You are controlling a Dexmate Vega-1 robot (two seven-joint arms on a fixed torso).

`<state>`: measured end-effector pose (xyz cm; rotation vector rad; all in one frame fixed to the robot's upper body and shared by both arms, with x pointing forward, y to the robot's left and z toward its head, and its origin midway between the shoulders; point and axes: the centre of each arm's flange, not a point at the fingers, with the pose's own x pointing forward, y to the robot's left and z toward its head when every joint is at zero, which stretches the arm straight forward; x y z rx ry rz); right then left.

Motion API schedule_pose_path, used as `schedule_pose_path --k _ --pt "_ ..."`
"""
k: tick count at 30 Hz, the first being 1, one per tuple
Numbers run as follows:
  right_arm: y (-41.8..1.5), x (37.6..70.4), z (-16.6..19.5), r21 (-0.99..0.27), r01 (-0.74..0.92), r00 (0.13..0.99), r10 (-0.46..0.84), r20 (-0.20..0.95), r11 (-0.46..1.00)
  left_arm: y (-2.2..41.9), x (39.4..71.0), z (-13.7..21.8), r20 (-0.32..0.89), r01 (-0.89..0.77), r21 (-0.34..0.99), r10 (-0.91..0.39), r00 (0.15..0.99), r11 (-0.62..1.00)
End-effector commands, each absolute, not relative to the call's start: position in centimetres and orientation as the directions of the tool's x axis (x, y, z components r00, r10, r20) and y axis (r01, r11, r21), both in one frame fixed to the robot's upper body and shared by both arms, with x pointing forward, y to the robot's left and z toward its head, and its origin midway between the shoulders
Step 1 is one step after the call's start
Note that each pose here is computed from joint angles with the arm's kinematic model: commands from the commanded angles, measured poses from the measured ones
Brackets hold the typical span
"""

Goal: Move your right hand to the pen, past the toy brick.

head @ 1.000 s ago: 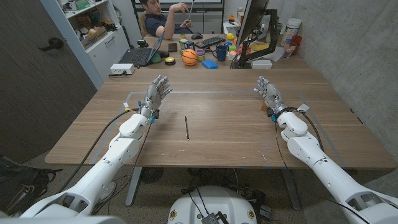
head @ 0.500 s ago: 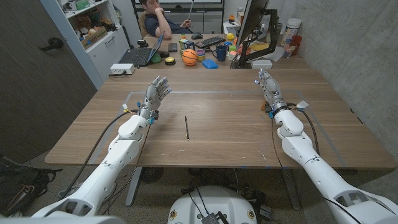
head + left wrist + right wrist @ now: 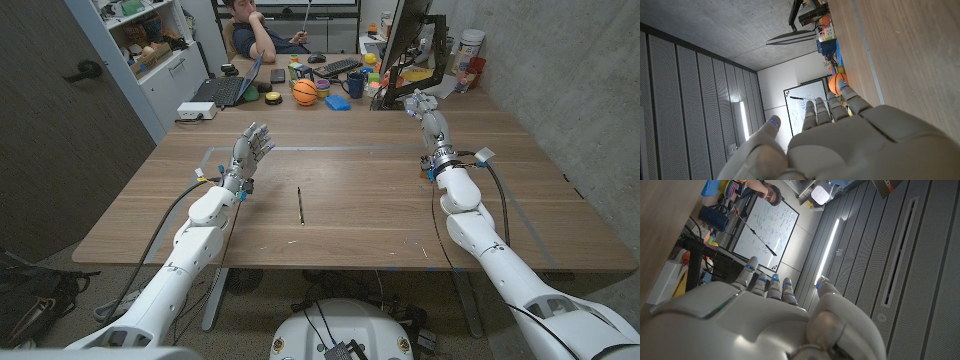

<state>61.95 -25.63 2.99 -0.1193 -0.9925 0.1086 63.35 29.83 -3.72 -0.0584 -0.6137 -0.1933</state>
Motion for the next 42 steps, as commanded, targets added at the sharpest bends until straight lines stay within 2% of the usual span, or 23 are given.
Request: schedule_pose_path --k 1,20,42 --pt "-23.8 60.0 5.1 -0.249 0.056 0.438 0.2 0.876 0.967 30.0 63.2 -3.9 0.578 0.196 0.001 -0.16 0.8 0.981" --pt "-21.2 58.6 6.9 -0.396 0.091 0.344 0.345 0.874 0.914 30.1 62.9 -4.2 0.581 0.195 -0.005 -0.156 0.798 0.981" --pt "-15.9 58.5 7.0 -0.579 0.024 0.281 0.55 0.787 0.815 30.3 62.4 -4.4 0.583 0.186 -0.009 -0.146 0.799 0.982"
